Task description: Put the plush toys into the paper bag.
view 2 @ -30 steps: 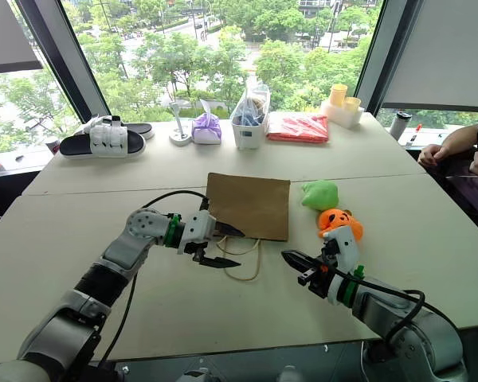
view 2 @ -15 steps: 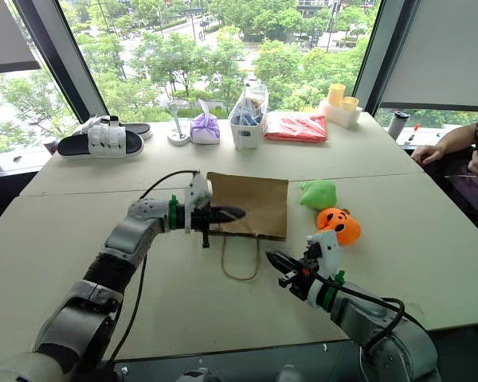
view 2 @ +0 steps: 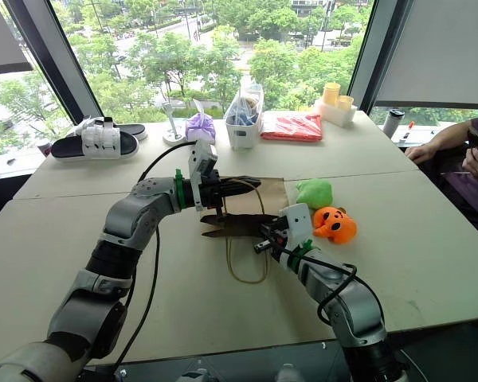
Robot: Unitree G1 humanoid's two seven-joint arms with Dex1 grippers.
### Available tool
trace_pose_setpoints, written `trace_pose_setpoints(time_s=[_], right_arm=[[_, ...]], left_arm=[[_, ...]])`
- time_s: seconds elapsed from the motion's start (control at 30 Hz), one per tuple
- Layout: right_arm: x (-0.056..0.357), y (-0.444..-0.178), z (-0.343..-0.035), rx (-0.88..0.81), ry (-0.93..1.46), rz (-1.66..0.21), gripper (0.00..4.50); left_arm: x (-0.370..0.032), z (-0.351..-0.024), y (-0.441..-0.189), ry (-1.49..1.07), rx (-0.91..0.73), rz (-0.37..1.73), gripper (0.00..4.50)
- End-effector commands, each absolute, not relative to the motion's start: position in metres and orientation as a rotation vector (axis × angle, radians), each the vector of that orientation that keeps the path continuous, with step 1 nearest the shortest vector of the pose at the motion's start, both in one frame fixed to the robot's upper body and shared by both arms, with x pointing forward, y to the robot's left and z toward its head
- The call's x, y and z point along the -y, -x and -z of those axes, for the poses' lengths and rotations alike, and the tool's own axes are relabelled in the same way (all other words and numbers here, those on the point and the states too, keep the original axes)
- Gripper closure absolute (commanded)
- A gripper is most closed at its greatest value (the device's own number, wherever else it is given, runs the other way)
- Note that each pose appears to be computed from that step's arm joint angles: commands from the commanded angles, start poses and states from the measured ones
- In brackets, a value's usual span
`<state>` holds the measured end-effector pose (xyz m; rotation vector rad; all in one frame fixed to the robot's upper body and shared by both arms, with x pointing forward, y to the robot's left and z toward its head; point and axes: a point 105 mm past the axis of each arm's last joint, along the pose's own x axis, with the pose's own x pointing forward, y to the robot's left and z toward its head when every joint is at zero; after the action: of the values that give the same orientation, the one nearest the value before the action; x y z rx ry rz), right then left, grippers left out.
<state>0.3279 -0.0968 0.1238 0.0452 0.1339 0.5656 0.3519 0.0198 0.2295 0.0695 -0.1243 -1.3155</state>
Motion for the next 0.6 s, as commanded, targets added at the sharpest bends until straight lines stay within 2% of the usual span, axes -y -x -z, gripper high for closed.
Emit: trace_pose_setpoints(time_s=[0.03,0.13,0.27,0.4,0.6], right_arm=[[0.089,-0.341,-0.134,-0.095,-0.037,-0.583,4.5],[0.075,-0.354,-0.116,-0.151,0.078,-0.588,4.5],[0.07,-0.373,-0.111,-0.163,0.171,-0.539,4.5],[0.07,-0.375,-0.094,-0.222,0.298,-0.546,4.5],[0.063,-0.369,-0.083,-0.262,0.309,-0.585,4.5]], left_arm=[[-0.015,-0.258,-0.351,-0.048,0.203,1.313,4.48],[-0.013,-0.272,-0.359,0.054,0.206,1.261,4.48],[-0.013,-0.286,-0.365,0.126,0.228,1.199,4.48],[-0.014,-0.296,-0.355,0.139,0.251,1.213,4.48],[-0.02,-0.301,-0.33,0.109,0.271,1.313,4.48]])
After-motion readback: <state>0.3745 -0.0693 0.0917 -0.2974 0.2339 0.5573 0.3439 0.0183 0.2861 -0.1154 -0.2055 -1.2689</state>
